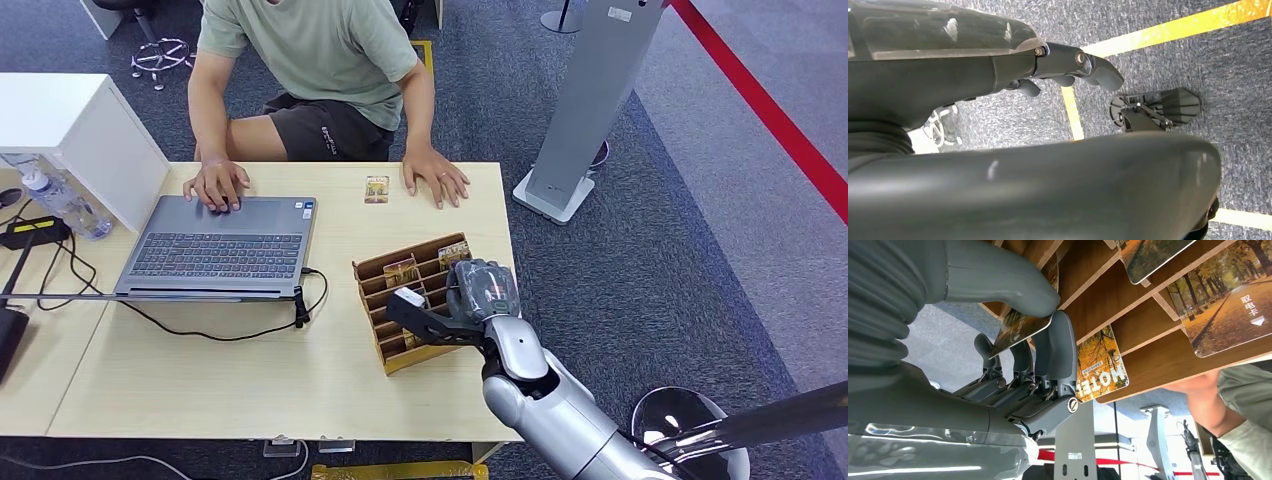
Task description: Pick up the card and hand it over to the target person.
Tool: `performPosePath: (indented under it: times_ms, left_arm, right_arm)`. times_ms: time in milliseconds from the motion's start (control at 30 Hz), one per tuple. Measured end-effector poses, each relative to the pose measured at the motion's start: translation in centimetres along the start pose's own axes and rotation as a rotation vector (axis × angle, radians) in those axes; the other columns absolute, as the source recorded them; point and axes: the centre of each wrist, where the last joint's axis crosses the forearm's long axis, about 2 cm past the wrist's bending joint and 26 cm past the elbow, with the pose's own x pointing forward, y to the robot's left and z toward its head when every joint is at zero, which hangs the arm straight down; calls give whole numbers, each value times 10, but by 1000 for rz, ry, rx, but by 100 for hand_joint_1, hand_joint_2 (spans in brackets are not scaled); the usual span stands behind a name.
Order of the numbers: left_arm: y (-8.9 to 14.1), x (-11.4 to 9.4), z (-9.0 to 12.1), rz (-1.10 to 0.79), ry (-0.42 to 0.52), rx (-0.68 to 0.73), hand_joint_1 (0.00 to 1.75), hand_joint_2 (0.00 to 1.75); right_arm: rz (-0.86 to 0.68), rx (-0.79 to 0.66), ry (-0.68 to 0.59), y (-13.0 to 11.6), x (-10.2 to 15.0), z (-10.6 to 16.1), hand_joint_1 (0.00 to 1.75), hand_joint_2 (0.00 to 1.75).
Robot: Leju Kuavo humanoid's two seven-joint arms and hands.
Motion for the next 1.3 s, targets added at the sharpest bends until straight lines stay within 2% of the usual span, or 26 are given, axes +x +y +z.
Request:
performPosePath:
  times_ms: [133,267,333,467,567,800,900,1100,1300]
  left_arm:
    - [0,0,0,1,0,-1,0,0]
    - [0,0,0,9,-8,1,0,0]
    - [-1,0,0,4,-12,1,0,0]
    - [-1,0,0,-7,-18,0,0,0]
    - [-2,0,0,-17,-21,-2,0,0]
    - [-2,-1,0,-41,-23,-5,0,0]
    - [-1,-1,0,-64,-22,-6,0,0]
    - [1,-1,0,-105,-27,-8,0,0]
    - [2,2,0,-127,-43,-11,0,0]
  right_arm:
    - [-5,-14,-13,-4,3,0,133,175]
    - [-38,-222,-187,-61,28,18,133,175]
    - [-44,-288,-231,-78,34,25,133,175]
    - [-47,-379,-277,-104,39,35,133,175]
    - [-49,-418,-289,-115,40,36,133,175]
    - [-43,-406,-322,-114,46,26,133,175]
    - [-9,-349,-341,-105,52,5,133,175]
    - [13,-217,-368,-82,69,-55,133,175]
    - [68,-199,-361,-75,79,-89,133,175]
